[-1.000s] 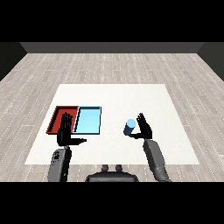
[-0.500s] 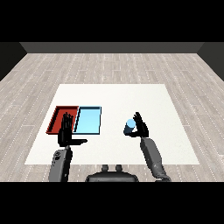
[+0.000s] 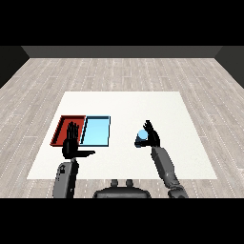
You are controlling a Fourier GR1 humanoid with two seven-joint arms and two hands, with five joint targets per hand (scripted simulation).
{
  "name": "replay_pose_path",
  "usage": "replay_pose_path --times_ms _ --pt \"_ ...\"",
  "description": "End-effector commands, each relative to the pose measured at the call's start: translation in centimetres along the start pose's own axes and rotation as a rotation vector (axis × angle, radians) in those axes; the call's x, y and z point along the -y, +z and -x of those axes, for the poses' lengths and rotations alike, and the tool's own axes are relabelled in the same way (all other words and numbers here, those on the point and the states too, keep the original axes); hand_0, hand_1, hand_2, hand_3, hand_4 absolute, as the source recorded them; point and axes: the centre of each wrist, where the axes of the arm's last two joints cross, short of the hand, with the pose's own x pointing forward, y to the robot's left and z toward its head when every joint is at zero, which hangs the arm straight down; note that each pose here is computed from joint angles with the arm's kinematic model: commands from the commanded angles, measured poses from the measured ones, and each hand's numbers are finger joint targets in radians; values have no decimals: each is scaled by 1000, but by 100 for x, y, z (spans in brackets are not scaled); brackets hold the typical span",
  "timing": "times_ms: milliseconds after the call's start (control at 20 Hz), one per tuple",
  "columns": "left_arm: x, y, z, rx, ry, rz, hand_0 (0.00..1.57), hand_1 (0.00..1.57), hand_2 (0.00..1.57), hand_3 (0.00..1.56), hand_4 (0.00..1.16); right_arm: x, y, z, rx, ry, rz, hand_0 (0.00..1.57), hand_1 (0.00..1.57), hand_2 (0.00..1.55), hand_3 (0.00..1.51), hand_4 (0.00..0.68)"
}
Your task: Pick the blue can and put it in the blue box
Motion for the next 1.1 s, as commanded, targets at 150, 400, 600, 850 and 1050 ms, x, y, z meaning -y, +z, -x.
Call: replay_pose_path --times_ms 150,400,600,850,1050 --pt "-63 26 158 15 8 -14 0 0 0 0 0 -143 -131 122 -20 31 -12 0 0 0 0 0" --pt "-44 31 -67 13 14 -16 0 0 0 0 0 -170 -182 112 -25 -5 -21 0 0 0 0 0" --pt "-46 -77 68 22 -7 -6 0 0 0 0 0 -152 -216 210 -11 -1 3 0 0 0 0 0" --pt "-113 114 -69 15 26 -11 0 0 0 0 0 -266 -113 114 -58 105 59 1530 1530 1486 1452 582" --pt "-69 -210 43 20 41 16 0 0 0 0 0 -347 -65 251 -72 170 86 1564 1564 1483 1441 676"
